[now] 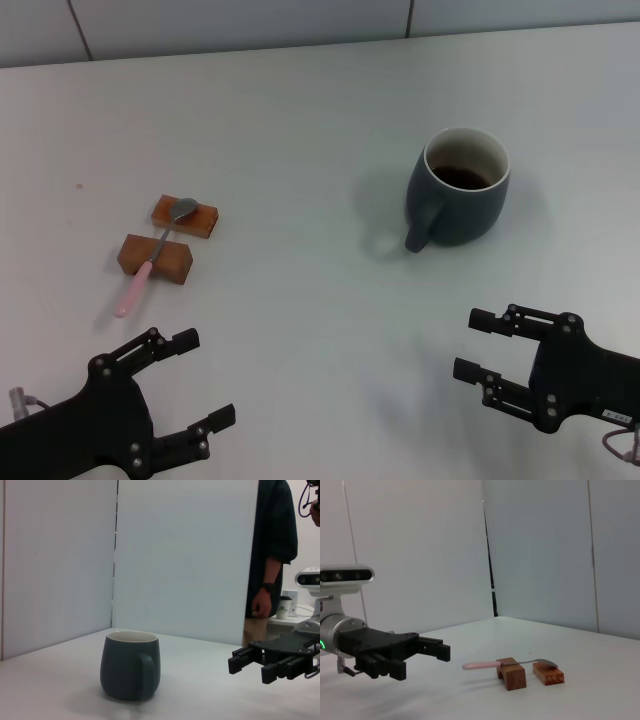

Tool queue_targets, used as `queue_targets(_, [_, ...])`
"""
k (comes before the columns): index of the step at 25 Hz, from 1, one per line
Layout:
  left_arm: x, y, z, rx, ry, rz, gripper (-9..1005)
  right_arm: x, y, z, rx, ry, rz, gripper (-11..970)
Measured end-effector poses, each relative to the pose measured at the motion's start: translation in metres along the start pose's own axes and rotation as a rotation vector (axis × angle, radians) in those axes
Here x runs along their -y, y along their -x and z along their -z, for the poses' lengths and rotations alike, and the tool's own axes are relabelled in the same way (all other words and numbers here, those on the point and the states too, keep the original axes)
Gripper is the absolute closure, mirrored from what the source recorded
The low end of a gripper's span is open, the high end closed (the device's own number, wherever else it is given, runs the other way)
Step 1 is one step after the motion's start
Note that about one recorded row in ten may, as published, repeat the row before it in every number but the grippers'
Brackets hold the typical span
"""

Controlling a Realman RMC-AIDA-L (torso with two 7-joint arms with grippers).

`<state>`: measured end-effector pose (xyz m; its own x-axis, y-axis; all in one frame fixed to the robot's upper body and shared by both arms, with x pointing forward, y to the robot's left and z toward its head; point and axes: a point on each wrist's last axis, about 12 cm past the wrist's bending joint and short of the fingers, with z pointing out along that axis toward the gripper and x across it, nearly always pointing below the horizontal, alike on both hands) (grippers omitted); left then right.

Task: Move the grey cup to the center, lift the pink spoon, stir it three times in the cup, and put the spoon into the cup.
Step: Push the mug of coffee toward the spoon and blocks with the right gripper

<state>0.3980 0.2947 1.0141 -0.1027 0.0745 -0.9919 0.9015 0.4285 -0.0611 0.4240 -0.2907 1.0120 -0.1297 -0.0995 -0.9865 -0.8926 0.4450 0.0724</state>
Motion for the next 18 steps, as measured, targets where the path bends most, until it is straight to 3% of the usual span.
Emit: queue_targets(18, [0.0007,-0.0001,-0.0008,0.002,-0.004,0.001,145,-0.0030,-0.0021,-0.0019,0.004,0.000,-0.001,399])
